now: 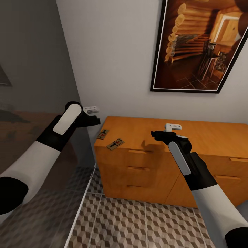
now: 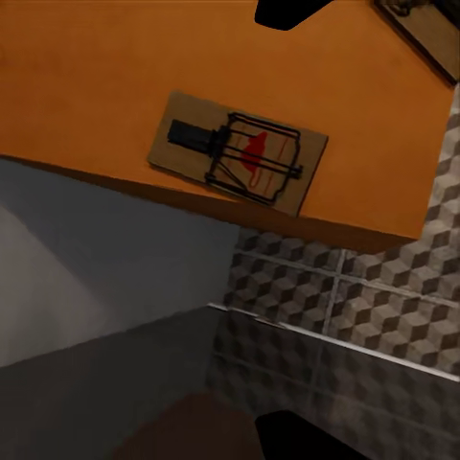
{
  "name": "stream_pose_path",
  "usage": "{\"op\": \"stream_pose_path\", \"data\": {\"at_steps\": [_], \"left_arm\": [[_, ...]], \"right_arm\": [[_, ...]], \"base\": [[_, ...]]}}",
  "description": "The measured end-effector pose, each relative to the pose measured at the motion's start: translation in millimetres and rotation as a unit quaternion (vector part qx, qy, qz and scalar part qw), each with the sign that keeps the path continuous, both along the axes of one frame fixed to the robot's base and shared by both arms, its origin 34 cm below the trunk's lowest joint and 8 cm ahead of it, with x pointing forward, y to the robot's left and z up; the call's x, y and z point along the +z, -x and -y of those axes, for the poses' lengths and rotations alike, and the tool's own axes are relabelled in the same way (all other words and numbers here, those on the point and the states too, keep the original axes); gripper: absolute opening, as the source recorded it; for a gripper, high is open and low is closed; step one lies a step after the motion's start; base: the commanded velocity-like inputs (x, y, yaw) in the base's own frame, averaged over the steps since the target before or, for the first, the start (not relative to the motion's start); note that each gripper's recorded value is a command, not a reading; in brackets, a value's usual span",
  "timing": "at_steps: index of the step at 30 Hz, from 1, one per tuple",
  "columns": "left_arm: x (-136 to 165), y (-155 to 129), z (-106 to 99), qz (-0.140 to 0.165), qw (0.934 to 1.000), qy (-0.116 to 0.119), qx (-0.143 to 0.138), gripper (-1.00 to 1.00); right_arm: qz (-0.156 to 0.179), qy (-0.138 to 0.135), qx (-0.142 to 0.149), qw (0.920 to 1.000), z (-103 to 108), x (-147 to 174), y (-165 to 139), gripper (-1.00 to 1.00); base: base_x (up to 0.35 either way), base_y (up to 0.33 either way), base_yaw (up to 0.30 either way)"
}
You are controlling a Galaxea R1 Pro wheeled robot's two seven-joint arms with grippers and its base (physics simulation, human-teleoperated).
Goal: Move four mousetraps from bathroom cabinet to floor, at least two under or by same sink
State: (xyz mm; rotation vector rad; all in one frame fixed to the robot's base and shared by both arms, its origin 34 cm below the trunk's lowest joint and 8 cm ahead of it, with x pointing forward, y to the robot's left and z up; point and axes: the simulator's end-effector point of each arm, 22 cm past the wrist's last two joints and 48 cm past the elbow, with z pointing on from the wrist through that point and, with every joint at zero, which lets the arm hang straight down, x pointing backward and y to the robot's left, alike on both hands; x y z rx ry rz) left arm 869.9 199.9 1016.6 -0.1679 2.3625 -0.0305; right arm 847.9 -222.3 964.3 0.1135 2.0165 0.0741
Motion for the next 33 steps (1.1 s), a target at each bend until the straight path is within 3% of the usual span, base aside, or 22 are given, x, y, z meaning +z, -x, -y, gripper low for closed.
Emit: {"op": "stream_pose_path", "data": {"at_steps": [8,16,33], "left_arm": [[-1,1,2,-0.001,1.0,-0.001,0.0,1.0],[-4,3,0,-0.007,0.9999,0.01,0.001,1.0],[2,3,17,-0.006,0.9998,0.011,-0.016,1.0]], "right_arm": [[0.0,-0.001,0.0,1.0,0,0,0,1.0],[-0.006,0.02,0.02,0.9996,-18,-6,4,1.0],[-0.02,0.006,0.048,0.9986,-49,-3,13,1.0]], "base": [[0.0,0.0,0.0],[0.0,0.0,0.0],[0.0,0.0,0.0]]}}
